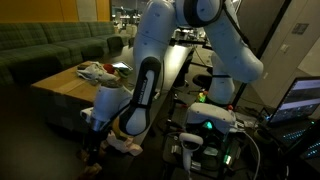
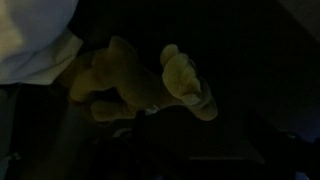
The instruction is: Pick up all the objects that are on the box and put them on the table, then pick up the objects that are on the table and put them on the box
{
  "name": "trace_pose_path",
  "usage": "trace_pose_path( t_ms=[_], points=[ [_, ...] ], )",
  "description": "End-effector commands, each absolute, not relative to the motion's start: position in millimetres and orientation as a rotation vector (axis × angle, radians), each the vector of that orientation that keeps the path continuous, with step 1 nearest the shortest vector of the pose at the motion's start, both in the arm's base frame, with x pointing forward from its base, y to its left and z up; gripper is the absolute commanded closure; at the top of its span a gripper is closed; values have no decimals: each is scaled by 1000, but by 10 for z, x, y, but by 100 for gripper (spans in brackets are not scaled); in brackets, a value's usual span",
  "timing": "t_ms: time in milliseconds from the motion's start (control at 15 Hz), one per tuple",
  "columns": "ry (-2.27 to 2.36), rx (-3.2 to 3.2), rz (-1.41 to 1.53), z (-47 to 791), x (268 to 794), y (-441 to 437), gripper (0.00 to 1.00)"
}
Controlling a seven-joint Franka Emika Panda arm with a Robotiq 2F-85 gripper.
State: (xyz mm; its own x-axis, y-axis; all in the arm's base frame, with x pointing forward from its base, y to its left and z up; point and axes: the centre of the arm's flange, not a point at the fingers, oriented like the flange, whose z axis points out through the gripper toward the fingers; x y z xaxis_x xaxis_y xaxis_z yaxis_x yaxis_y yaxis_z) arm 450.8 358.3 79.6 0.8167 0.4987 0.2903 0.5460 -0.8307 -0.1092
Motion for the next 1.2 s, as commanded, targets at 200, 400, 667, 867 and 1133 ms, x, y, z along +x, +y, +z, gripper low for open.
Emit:
trace_pose_path(
  t_ms=[200, 400, 667, 867, 1133],
  points=[
    [-966, -2786, -477, 413, 4470, 3682, 0],
    [-1042, -2773, -531, 289, 4481, 3652, 0],
    [-1096, -2758, -585, 193, 4581, 3582, 0],
    [-1129, -2748, -609, 168, 4658, 3503, 0],
    [-1159, -2750, -634, 100, 4758, 3377, 0]
  ],
)
